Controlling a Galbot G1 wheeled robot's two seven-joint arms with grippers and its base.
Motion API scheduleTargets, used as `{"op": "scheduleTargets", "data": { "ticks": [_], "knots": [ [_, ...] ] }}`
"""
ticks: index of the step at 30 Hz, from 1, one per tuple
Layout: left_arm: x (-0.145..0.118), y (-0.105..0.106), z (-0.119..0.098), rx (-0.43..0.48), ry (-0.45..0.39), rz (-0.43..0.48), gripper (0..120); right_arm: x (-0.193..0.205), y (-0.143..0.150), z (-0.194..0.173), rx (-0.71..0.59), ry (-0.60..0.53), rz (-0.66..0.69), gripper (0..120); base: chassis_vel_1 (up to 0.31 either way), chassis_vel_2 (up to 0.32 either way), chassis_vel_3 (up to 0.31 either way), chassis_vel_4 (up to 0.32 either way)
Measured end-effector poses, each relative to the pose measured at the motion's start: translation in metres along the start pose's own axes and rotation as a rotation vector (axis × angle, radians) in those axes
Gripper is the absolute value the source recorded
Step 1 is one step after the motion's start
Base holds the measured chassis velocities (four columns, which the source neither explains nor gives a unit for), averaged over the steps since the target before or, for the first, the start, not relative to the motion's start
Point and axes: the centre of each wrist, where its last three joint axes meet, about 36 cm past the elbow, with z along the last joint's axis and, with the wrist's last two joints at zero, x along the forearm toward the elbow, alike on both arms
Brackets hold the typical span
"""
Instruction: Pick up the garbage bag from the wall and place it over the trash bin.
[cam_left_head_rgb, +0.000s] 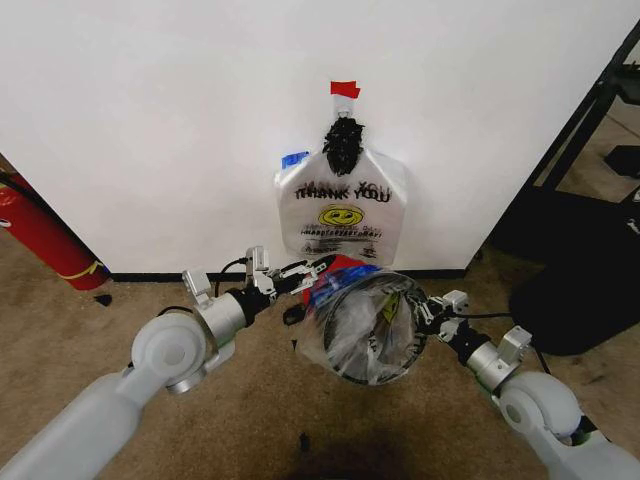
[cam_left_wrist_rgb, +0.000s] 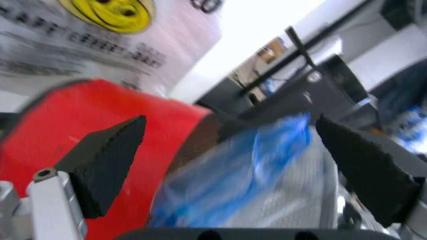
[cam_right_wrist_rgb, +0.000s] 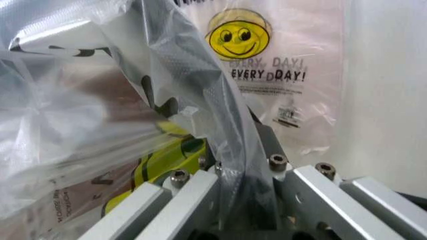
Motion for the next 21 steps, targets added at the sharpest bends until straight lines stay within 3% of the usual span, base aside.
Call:
{"op": "scheduleTargets", "data": {
  "ticks": [7, 21],
  "knots": [
    [-0.001, 0.015, 0.004, -0.03, -0.002, 0.031, 95, -0.001, 0.003, -0.006, -0.085, 0.004, -0.007, 0, 0.0, 0.0, 0.0, 0.0],
    [-0.004, 0.011, 0.011, -0.034, -0.019, 0.058, 45, -0.003, 0.009, -0.005, -0.107, 0.032, -0.006, 0, 0.0, 0.0, 0.0, 0.0]
  ]
}}
